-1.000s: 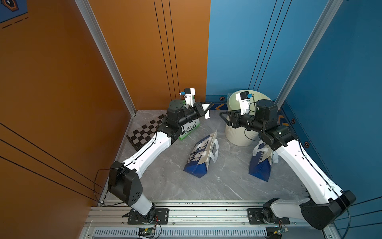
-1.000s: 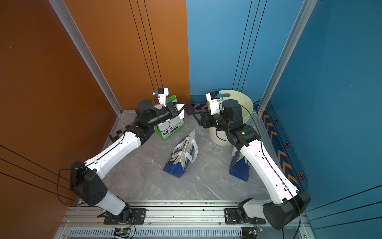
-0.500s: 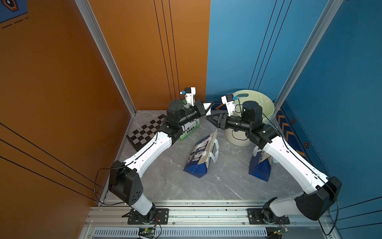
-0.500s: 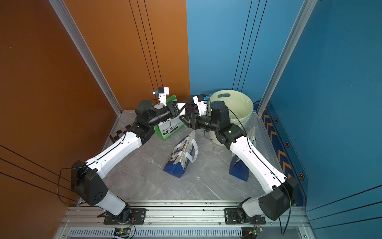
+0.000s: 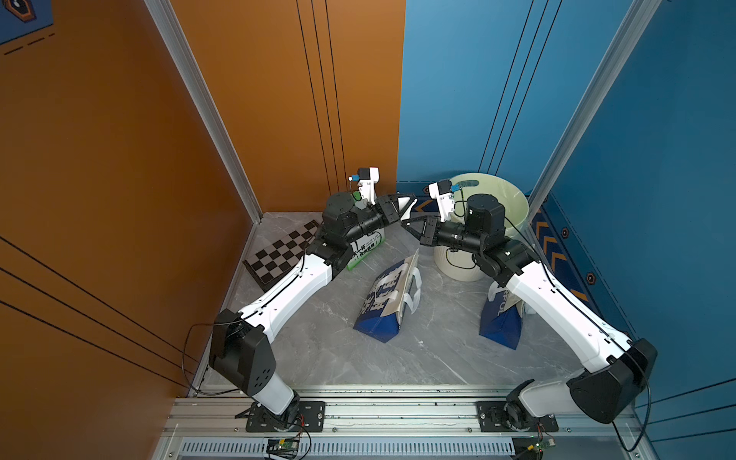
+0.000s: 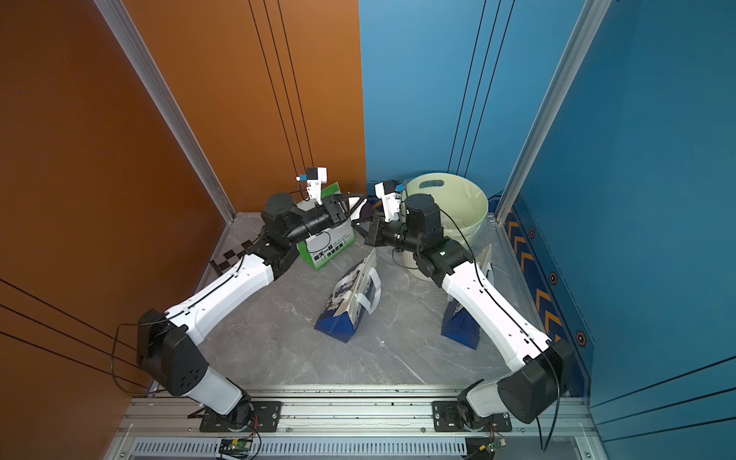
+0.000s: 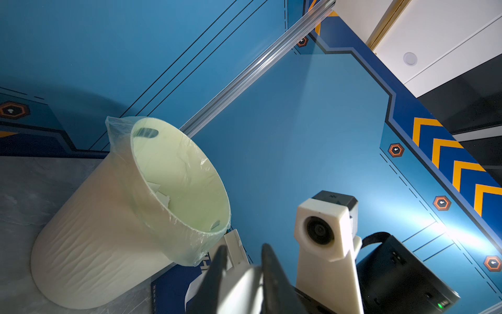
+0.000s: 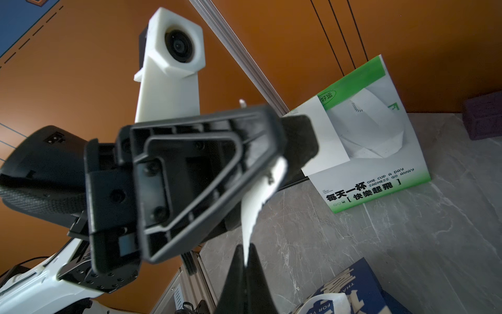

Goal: Shred takeout receipts and throw away
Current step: Place the takeout receipt in the trash bin, then pick up the takeout bag at the center of the board, then tear off the takeout receipt from the takeout bag.

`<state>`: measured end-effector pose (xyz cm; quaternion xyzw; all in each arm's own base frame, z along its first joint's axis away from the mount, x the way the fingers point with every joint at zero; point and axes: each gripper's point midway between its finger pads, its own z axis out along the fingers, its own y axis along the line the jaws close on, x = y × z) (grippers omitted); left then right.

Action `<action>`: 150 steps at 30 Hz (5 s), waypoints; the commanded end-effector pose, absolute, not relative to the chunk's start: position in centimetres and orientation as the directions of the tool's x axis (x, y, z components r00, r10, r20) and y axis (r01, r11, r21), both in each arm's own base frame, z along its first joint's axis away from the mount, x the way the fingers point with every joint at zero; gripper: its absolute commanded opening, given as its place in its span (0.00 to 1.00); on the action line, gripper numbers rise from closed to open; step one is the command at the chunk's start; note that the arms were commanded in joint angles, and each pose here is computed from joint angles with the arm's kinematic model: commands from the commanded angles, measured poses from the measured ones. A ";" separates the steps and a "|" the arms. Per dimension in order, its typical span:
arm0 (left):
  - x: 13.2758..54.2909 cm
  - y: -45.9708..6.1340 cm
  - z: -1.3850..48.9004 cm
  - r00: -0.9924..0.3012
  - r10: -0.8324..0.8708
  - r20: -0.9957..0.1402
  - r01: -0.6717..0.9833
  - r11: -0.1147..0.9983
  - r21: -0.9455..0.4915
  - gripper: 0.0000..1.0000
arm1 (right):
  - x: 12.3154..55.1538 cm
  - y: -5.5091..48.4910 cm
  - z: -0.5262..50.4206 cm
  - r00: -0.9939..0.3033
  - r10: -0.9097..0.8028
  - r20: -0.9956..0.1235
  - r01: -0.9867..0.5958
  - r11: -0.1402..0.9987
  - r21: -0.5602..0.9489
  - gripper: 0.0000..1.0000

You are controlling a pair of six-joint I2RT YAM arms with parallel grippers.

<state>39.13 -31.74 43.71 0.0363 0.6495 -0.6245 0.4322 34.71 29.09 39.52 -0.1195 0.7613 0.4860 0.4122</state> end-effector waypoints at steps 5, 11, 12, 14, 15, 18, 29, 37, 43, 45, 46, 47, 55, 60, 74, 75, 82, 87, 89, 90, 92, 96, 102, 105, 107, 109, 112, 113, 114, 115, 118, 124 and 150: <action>39.6 -26.8 43.6 -0.461 -0.541 -0.703 0.623 0.367 -0.691 0.51 | 37.5 22.0 37.8 -0.592 0.253 -0.765 -0.445 0.689 0.572 0.00; 39.6 -21.2 42.0 -0.377 -0.568 -0.732 0.553 0.496 -0.670 0.52 | 40.7 13.2 35.5 -0.574 0.249 -0.780 -0.188 0.887 0.421 0.00; 39.5 -20.5 41.7 -0.369 -0.562 -0.740 0.539 0.520 -0.663 0.52 | 41.2 12.4 35.2 -0.576 0.249 -0.779 -0.159 0.900 0.405 0.00; 39.0 -19.0 41.3 -0.344 -0.534 -0.773 0.506 0.587 -0.631 0.52 | 42.3 10.6 34.7 -0.582 0.252 -0.774 -0.101 0.921 0.376 0.00; 38.8 -18.3 41.0 -0.338 -0.517 -0.786 0.487 0.619 -0.616 0.52 | 42.7 10.2 34.4 -0.587 0.243 -0.772 -0.083 0.931 0.356 0.00; 38.3 -16.1 39.7 -0.340 -0.458 -0.821 0.410 0.714 -0.568 0.52 | 44.0 9.2 34.0 -0.604 0.234 -0.762 -0.048 0.943 0.328 0.00; 38.0 -5.9 34.7 -0.355 -0.381 -0.854 0.095 0.894 -0.438 0.54 | 47.2 7.7 32.6 -0.654 0.142 -0.743 0.004 0.983 0.183 0.16; 38.5 0.3 31.7 -0.351 -0.390 -0.851 -0.054 0.916 -0.397 0.55 | 47.1 8.1 34.2 -0.637 0.082 -0.767 -0.017 0.993 0.121 0.27; 38.3 -0.5 28.5 -0.385 -0.249 -0.889 0.088 0.948 -0.304 0.54 | 43.6 11.0 39.0 -0.556 0.034 -0.830 -0.143 0.980 0.136 0.31; 38.2 -1.3 27.1 -0.385 -0.206 -0.900 0.148 0.948 -0.280 0.55 | 41.9 13.0 40.2 -0.527 -0.006 -0.850 -0.221 0.967 0.130 0.33; 38.3 -1.5 26.4 -0.377 -0.184 -0.908 0.173 0.949 -0.265 0.55 | 40.9 14.1 40.6 -0.512 -0.021 -0.859 -0.266 0.954 0.135 0.35; 38.5 -1.5 25.8 -0.368 -0.168 -0.914 0.184 0.951 -0.249 0.54 | 39.9 15.2 41.0 -0.498 -0.030 -0.866 -0.308 0.940 0.145 0.35; 43.5 -3.9 23.2 -0.300 0.068 -0.952 0.429 0.901 -0.070 0.49 | 34.1 20.4 41.5 -0.443 -0.035 -0.896 -0.545 0.804 0.238 0.38; 46.1 -6.1 22.4 -0.207 0.219 -0.954 0.514 0.854 0.085 0.50 | 32.0 20.9 41.5 -0.428 -0.027 -0.903 -0.580 0.774 0.252 0.37; 52.1 -7.7 21.1 -0.148 0.243 -0.959 0.609 0.786 0.106 0.39 | 29.6 19.6 40.5 -0.432 0.004 -0.902 -0.550 0.791 0.267 0.37; 52.4 -7.8 20.9 -0.148 0.242 -0.959 0.612 0.784 0.104 0.39 | 29.5 19.5 40.6 -0.432 0.006 -0.902 -0.549 0.792 0.268 0.37; 53.9 -9.4 21.5 -0.115 0.197 -0.974 0.649 0.757 0.076 0.35 | 29.1 19.3 40.5 -0.429 0.008 -0.903 -0.547 0.794 0.267 0.37; 53.9 -10.8 22.8 -0.076 0.178 -0.981 0.701 0.709 0.074 0.32 | 29.2 19.4 40.0 -0.442 0.003 -0.897 -0.544 0.794 0.271 0.36; 53.9 -10.8 23.4 -0.065 0.164 -0.984 0.706 0.704 0.070 0.29 | 29.4 19.5 39.8 -0.449 0.000 -0.893 -0.545 0.793 0.273 0.36; 53.9 -10.8 23.7 -0.064 0.152 -0.986 0.709 0.703 0.063 0.26 | 29.5 19.6 39.7 -0.453 -0.001 -0.891 -0.545 0.791 0.276 0.36; 53.9 -10.7 24.3 -0.054 0.126 -0.991 0.712 0.700 0.050 0.21 | 29.6 19.9 39.4 -0.465 -0.004 -0.885 -0.549 0.786 0.285 0.36; 53.7 -11.2 25.0 -0.039 0.098 -0.994 0.733 0.680 0.038 0.08 | 30.1 20.6 38.8 -0.482 -0.015 -0.876 -0.557 0.777 0.293 0.35; 53.3 -11.5 26.6 -0.002 0.058 -0.998 0.734 0.678 0.038 0.00 | 31.4 22.5 38.3 -0.521 0.003 -0.854 -0.553 0.760 0.340 0.31; 53.2 -11.1 28.8 0.034 0.014 -0.999 0.705 0.708 0.034 0.00 | 32.2 25.1 38.2 -0.545 0.041 -0.838 -0.556 0.730 0.397 0.29; 53.0 -11.0 30.5 0.053 -0.024 -0.998 0.689 0.724 0.020 0.00 | 32.8 27.0 38.4 -0.539 0.074 -0.839 -0.563 0.710 0.424 0.29; 52.6 -11.1 32.2 0.071 -0.050 -0.996 0.674 0.739 0.011 0.00 | 33.6 29.1 38.9 -0.532 0.122 -0.838 -0.571 0.679 0.461 0.31; 51.9 -11.2 34.1 0.076 -0.091 -0.993 0.659 0.752 -0.019 0.00 | 35.1 31.8 39.6 -0.528 0.189 -0.828 -0.578 0.635 0.513 0.37; 51.7 -11.1 34.7 0.068 -0.114 -0.991 0.654 0.755 -0.042 0.00 | 35.5 32.5 40.2 -0.520 0.214 -0.827 -0.583 0.619 0.527 0.41; 51.5 -11.1 35.4 0.060 -0.142 -0.988 0.652 0.755 -0.069 0.00 | 36.2 33.2 40.3 -0.521 0.242 -0.819 -0.574 0.611 0.546 0.45; 51.2 -11.0 35.9 0.048 -0.169 -0.985 0.651 0.753 -0.097 0.00 | 36.8 34.0 40.5 -0.522 0.268 -0.810 -0.572 0.594 0.566 0.48; 50.2 -11.2 37.5 0.037 -0.224 -0.974 0.649 0.747 -0.147 0.00 | 38.7 35.9 40.3 -0.543 0.350 -0.764 -0.553 0.536 0.638 0.52; 48.4 -11.9 40.2 0.007 -0.329 -0.944 0.652 0.717 -0.245 0.00 | 41.4 39.1 39.5 -0.594 0.404 -0.696 -0.531 0.452 0.716 0.62; 46.1 -13.1 43.1 -0.079 -0.470 -0.879 0.679 0.621 -0.393 0.00 | 44.0 42.0 42.6 -0.645 0.515 -0.564 -0.536 0.221 0.815 0.72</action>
